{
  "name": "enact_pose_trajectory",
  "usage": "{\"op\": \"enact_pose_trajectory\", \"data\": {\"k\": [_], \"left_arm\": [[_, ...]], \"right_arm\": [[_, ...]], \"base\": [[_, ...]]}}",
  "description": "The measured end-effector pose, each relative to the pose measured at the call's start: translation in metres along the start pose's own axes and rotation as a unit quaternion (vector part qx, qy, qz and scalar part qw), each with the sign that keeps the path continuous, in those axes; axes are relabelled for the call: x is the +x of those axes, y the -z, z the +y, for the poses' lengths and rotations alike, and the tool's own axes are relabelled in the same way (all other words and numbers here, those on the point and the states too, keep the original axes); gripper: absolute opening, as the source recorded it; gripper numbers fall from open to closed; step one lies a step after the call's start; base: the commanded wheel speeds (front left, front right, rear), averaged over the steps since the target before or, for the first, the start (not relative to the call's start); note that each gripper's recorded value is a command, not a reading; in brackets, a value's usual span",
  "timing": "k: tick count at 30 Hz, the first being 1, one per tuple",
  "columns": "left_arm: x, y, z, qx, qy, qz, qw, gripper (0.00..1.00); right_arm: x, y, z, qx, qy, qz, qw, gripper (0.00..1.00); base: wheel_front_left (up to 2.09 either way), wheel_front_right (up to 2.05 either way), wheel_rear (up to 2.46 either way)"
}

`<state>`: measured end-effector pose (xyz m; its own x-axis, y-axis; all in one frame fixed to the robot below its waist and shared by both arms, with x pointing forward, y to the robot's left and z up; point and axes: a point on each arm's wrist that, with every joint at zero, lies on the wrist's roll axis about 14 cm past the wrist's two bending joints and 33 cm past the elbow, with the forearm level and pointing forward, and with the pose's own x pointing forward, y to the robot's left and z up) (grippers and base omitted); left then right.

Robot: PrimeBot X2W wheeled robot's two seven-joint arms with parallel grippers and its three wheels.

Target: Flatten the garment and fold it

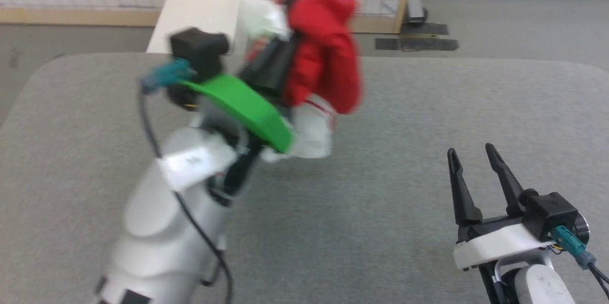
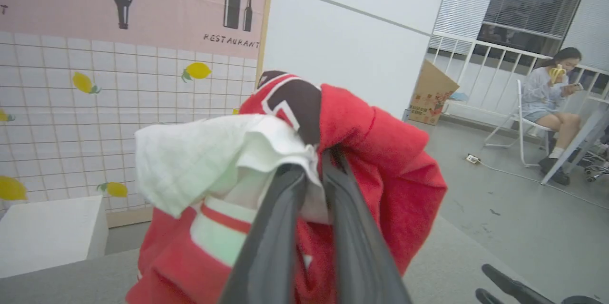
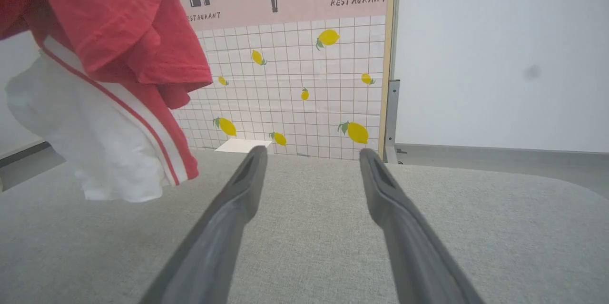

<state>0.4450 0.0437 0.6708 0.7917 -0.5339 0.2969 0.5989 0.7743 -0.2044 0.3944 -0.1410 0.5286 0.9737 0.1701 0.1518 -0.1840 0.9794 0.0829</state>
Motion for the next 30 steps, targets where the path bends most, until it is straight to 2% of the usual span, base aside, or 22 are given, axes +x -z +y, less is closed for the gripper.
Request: {"op": "enact_pose_trajectory", "data": {"k": [3,6,9,12,13,14,17,21,26,30], "left_arm": [[0.016,0.009,-0.035,-0.024,0.040,-0.020,0.999,0.00],[0.024,0.023,-0.051,-0.037,0.057,-0.028,0.997,0.00],[0.023,0.060,-0.044,-0.057,0.040,-0.003,0.998,0.00],[0.002,0.123,-0.024,-0.067,0.002,0.077,0.995,0.00],[-0.010,0.147,-0.016,-0.062,-0.012,0.112,0.992,0.84],[-0.023,0.169,-0.007,-0.049,-0.024,0.146,0.988,1.00],[-0.050,0.201,0.015,-0.030,-0.052,0.197,0.979,1.00],[-0.062,0.203,0.029,-0.025,-0.076,0.198,0.977,1.00],[-0.070,0.180,0.048,-0.005,-0.114,0.166,0.979,1.00],[-0.077,0.142,0.064,0.018,-0.151,0.113,0.982,1.00]], "right_arm": [[-0.008,-0.002,-0.015,-0.004,0.024,-0.001,1.000,1.00],[-0.015,-0.003,-0.030,-0.005,0.047,0.000,0.999,1.00],[-0.021,0.000,-0.041,-0.005,0.065,0.006,0.998,1.00],[-0.023,0.007,-0.048,-0.005,0.076,0.016,0.997,1.00],[-0.023,0.010,-0.049,-0.005,0.077,0.021,0.997,1.00],[-0.023,0.013,-0.050,-0.004,0.078,0.025,0.997,1.00],[-0.022,0.020,-0.049,-0.002,0.076,0.035,0.997,1.00],[-0.017,0.026,-0.043,0.001,0.066,0.041,0.997,1.00],[-0.011,0.025,-0.032,0.005,0.049,0.038,0.998,1.00],[-0.011,0.020,-0.025,0.006,0.039,0.031,0.999,1.00]], "base": [[0.00,0.00,0.00],[0.00,0.00,0.00],[0.00,0.00,0.00],[0.00,0.00,0.00],[0.00,0.00,0.00],[0.00,0.00,0.00],[0.00,0.00,0.00],[0.00,0.00,0.00],[0.00,0.00,0.00],[0.00,0.00,0.00]]}}
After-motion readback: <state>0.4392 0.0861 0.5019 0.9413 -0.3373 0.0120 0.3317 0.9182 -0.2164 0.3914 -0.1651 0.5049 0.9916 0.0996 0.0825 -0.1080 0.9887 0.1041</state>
